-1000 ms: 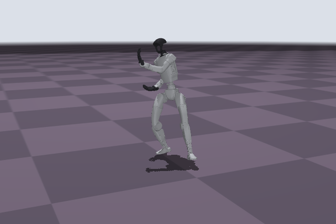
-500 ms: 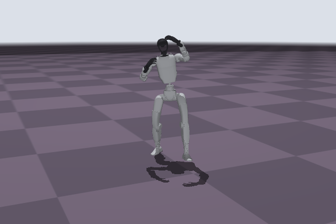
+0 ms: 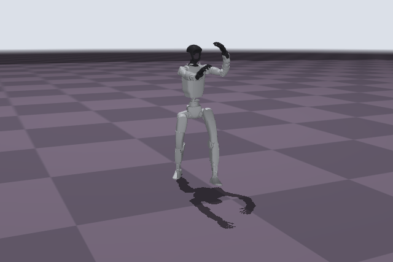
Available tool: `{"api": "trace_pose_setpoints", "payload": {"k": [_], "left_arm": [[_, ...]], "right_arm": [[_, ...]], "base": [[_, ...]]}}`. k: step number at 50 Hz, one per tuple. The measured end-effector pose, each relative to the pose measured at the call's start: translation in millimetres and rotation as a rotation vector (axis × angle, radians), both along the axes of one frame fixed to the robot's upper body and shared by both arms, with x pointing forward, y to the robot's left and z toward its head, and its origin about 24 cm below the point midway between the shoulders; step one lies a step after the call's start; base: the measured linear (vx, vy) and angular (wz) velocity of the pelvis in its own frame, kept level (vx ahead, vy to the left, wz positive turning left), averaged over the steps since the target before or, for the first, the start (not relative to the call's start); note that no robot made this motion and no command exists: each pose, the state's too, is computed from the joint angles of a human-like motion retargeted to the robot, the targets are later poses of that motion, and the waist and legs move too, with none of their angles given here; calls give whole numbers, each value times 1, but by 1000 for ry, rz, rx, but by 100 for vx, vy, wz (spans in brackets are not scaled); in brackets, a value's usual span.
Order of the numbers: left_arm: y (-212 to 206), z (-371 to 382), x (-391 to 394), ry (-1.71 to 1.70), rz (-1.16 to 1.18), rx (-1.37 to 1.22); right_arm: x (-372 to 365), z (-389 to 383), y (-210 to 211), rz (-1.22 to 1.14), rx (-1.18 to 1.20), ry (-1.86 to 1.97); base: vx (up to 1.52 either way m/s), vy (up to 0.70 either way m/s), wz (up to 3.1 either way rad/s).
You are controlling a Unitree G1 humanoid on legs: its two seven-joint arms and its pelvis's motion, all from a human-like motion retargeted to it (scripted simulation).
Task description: Kungfu
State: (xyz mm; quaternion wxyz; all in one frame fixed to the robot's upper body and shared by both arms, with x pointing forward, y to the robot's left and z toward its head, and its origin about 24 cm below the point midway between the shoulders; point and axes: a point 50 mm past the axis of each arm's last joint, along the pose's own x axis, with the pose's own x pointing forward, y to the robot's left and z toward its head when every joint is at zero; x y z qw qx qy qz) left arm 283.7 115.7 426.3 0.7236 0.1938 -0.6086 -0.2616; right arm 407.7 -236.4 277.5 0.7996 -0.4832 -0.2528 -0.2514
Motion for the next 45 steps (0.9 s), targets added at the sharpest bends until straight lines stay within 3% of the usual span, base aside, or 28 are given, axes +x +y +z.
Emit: {"api": "trace_pose_setpoints", "payload": {"k": [7, 12, 16, 19, 22, 25, 30, 32, 35, 38, 45], "left_arm": [[-20, -68, -1, 30, -28, 26], [-26, -108, -1, 21, 53, -33], [0, -120, 16, 47, 247, -110], [36, -121, 38, 55, 485, -194], [76, -126, 65, 33, 827, -161], [115, -146, 97, 36, 1213, 32], [201, -172, 105, 380, 1718, 384], [232, -175, 90, 485, 1861, 366], [254, -172, 74, 448, 1899, 301], [250, -171, 72, 319, 1848, 282], [238, -187, 77, 291, 1774, 311]], "right_arm": [[5, -14, 8, 422, 776, -7], [10, -45, 36, 853, 1268, 77], [-2, -87, 73, 1297, 1490, 254], [-29, -132, 82, 1447, 1568, 322], [-76, -191, 76, 1391, 1616, 319], [-147, -251, 54, 1224, 1662, 350], [-271, -293, 7, 879, 1742, 283], [-306, -291, -11, 745, 1712, 224], [-340, -280, -32, 582, 1587, 170], [-351, -265, -43, 514, 1434, 148], [-309, -225, -50, 685, 1184, 191]], "base": [[33, -18, -25], [53, -18, -19], [56, 10, 58], [48, -3, 95], [42, 35, 44], [35, 40, 69], [16, -4, 92], [7, -13, 38], [0, -17, 13], [-2, -7, 4], [1, 3, -5]]}}
